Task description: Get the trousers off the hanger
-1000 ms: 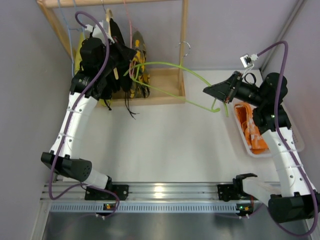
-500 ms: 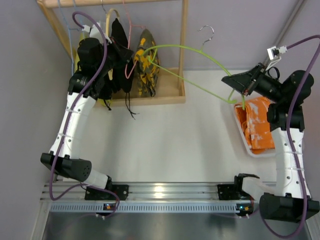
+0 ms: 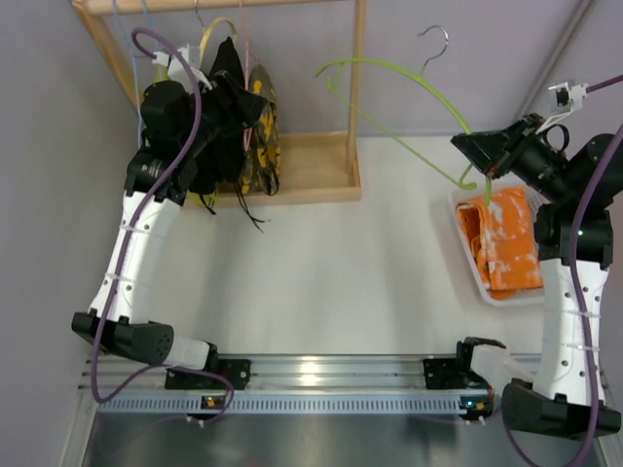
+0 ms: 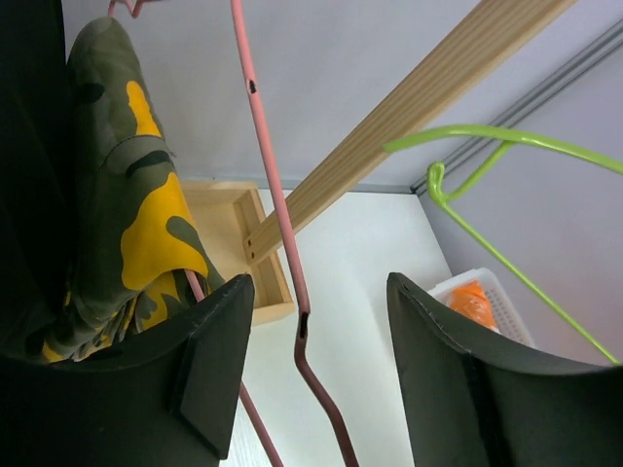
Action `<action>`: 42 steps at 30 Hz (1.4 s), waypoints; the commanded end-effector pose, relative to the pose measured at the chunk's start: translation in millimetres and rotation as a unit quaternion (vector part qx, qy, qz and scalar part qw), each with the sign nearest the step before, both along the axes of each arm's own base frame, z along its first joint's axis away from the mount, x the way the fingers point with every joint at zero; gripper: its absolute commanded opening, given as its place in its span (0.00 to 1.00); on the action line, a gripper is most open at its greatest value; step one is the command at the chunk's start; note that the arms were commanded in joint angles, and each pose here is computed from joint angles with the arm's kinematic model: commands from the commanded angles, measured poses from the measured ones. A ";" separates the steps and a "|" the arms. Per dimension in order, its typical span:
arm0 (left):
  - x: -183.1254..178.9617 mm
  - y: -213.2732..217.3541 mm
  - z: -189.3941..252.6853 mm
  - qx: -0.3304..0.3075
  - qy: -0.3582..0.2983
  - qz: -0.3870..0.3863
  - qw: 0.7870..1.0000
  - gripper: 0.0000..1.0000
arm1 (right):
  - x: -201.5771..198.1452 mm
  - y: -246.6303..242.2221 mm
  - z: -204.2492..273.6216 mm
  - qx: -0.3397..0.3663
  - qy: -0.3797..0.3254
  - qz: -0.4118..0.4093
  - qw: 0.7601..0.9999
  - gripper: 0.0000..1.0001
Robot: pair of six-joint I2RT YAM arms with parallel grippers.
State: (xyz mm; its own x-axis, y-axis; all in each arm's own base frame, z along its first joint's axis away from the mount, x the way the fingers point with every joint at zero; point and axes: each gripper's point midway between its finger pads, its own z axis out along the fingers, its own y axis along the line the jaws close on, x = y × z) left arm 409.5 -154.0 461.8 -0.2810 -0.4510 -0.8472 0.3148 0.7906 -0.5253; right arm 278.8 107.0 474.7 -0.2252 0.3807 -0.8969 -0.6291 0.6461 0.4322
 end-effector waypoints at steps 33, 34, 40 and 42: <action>-98.8 36.1 75.1 0.029 -0.197 0.025 0.980 0.99 | 122.5 121.6 79.6 -0.125 -0.142 -0.141 0.972 0.00; -99.0 36.4 76.2 0.027 -0.198 0.026 0.980 0.99 | 124.3 120.8 79.7 -0.125 -0.140 -0.145 0.971 0.00; -106.9 34.7 81.9 0.029 -0.208 0.016 0.978 0.99 | 146.6 126.9 64.5 -0.149 -0.137 -0.156 0.967 0.00; -110.7 33.0 82.1 0.035 -0.213 0.008 0.976 0.99 | 151.9 129.9 59.9 -0.152 -0.134 -0.155 0.967 0.00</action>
State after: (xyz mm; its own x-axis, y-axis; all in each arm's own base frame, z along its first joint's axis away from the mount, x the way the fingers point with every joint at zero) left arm 313.9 -121.7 519.9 0.0246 -0.3954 -0.9182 0.4334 0.8319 -0.3466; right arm 429.2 237.0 498.6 0.0010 0.0712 -0.9975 -0.4559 0.8878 0.0629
